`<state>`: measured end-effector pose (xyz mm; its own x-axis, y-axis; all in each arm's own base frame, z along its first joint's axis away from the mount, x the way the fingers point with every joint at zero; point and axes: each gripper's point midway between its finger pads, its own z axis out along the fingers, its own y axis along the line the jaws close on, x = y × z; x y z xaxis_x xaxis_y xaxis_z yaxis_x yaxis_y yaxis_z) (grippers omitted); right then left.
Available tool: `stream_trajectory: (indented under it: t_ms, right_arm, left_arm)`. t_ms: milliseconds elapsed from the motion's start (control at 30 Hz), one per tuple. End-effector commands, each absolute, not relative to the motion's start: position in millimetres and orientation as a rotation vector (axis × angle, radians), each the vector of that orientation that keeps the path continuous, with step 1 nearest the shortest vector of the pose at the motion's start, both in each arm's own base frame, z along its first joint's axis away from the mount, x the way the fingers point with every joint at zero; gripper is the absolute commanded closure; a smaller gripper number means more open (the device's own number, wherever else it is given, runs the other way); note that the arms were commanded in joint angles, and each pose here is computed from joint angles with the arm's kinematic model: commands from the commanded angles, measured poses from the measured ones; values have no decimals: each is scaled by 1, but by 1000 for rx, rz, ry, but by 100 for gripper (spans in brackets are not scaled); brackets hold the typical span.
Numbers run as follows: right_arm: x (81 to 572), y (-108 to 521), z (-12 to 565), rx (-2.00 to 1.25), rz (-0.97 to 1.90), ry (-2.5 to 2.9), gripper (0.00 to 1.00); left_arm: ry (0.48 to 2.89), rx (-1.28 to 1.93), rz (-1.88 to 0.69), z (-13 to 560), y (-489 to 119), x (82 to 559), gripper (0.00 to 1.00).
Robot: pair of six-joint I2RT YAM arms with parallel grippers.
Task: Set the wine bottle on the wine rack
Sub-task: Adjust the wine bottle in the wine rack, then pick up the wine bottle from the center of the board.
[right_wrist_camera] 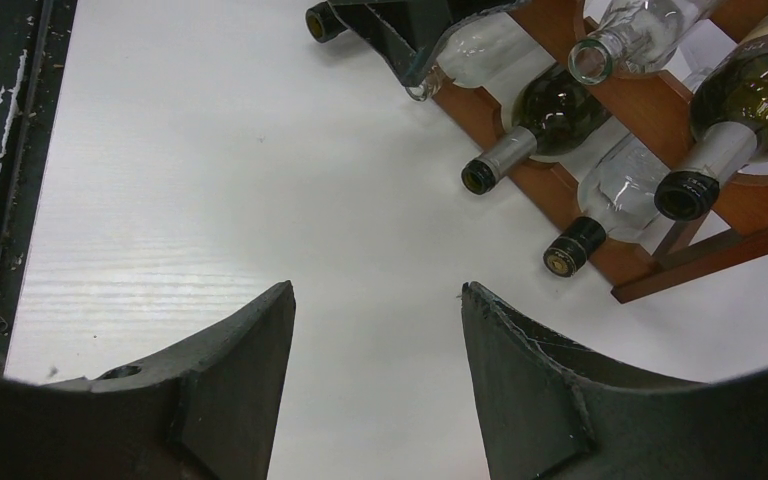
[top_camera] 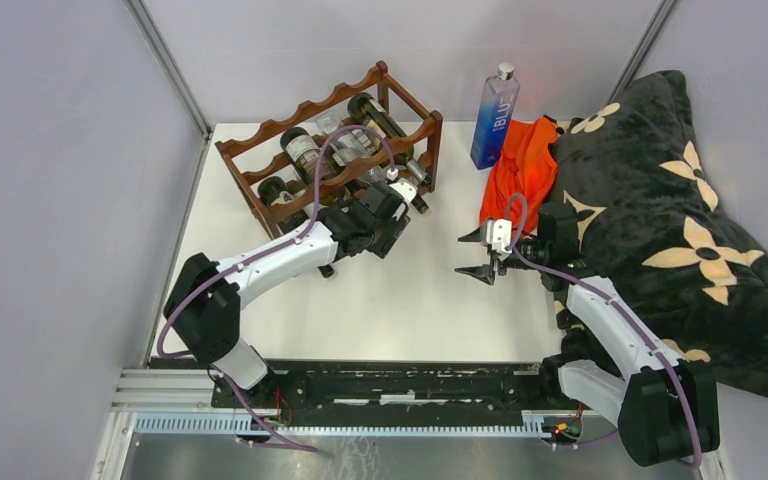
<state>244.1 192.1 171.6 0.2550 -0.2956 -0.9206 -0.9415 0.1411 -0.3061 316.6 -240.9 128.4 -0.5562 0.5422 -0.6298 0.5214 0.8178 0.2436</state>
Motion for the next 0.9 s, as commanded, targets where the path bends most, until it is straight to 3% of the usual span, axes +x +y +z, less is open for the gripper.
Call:
stream_trajectory:
  t_ms: [0, 267, 500, 867]
  right_arm:
    - [245, 195, 186, -1403, 714, 1196, 33]
    - [245, 195, 185, -1404, 712, 1198, 33]
    - [247, 193, 184, -1414, 687, 1202, 33]
    - [249, 188, 187, -1429, 645, 1189, 32]
  left_arm:
    - [2210, 731, 79, 153, -238, 337, 35]
    - [2216, 734, 39, 154, -241, 337, 35]
    - [2239, 795, -214, 156, -263, 307, 34]
    - [1997, 807, -572, 251, -285, 272, 26]
